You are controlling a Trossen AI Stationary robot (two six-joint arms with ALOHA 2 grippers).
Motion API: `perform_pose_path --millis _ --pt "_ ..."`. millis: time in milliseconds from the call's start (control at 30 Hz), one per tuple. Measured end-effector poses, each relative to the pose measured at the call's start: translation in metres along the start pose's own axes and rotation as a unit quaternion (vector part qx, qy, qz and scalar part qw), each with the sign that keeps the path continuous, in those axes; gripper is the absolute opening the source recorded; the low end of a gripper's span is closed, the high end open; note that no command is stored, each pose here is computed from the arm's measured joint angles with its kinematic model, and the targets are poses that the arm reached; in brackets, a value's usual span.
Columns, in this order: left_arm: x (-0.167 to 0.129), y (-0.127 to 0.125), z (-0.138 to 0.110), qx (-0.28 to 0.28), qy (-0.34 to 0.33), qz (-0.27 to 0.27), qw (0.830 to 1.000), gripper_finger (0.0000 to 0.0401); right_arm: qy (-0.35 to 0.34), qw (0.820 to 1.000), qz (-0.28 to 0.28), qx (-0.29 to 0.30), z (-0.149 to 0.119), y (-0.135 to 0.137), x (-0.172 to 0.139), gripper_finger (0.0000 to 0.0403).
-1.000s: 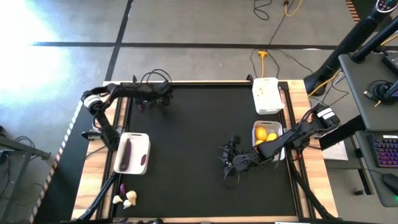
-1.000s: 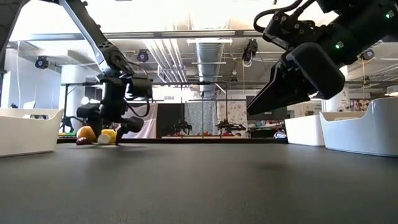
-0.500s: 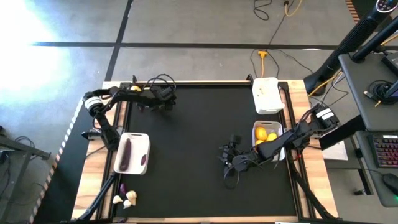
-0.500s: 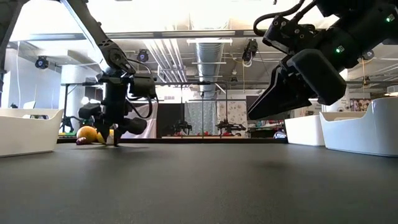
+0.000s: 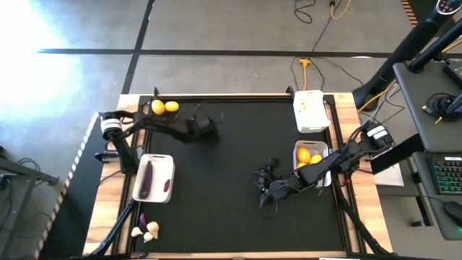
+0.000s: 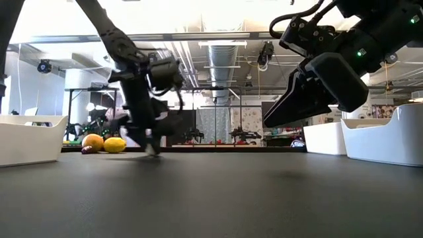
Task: Sort produce into baskets
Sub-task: Put the garlic into the top white bin
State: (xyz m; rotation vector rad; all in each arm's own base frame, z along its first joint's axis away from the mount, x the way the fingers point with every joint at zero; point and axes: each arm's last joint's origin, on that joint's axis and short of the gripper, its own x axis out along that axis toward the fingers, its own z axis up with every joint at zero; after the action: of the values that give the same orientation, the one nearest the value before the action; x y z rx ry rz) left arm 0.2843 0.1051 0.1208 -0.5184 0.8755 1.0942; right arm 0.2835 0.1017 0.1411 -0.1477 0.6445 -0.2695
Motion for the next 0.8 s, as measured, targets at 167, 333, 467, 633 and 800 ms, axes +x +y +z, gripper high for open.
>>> perform_pose_path --millis 167,333,467,633,800 --pt "-0.018 -0.041 -0.018 0.07 -0.038 -0.116 0.99 0.0106 0.0 1.0 0.0 0.0 0.0 0.0 0.0 0.0187" --pt "-0.026 -0.081 -0.047 0.165 -0.074 -0.231 0.956 0.0106 0.0 1.0 0.0 0.0 0.0 0.0 0.0 0.0187" --pt "-0.023 -0.106 -0.07 0.201 -0.106 -0.256 0.939 0.0107 0.0 1.0 0.0 0.0 0.0 0.0 0.0 0.0187" --pt "-0.017 -0.121 -0.082 0.217 -0.114 -0.235 0.941 0.0129 0.0 1.0 -0.003 -0.001 0.0 -0.001 0.001 0.0187" --pt "-0.026 -0.124 -0.081 0.24 -0.129 -0.223 0.936 0.0175 0.001 1.0 -0.015 0.005 0.001 -0.006 0.003 0.0187"
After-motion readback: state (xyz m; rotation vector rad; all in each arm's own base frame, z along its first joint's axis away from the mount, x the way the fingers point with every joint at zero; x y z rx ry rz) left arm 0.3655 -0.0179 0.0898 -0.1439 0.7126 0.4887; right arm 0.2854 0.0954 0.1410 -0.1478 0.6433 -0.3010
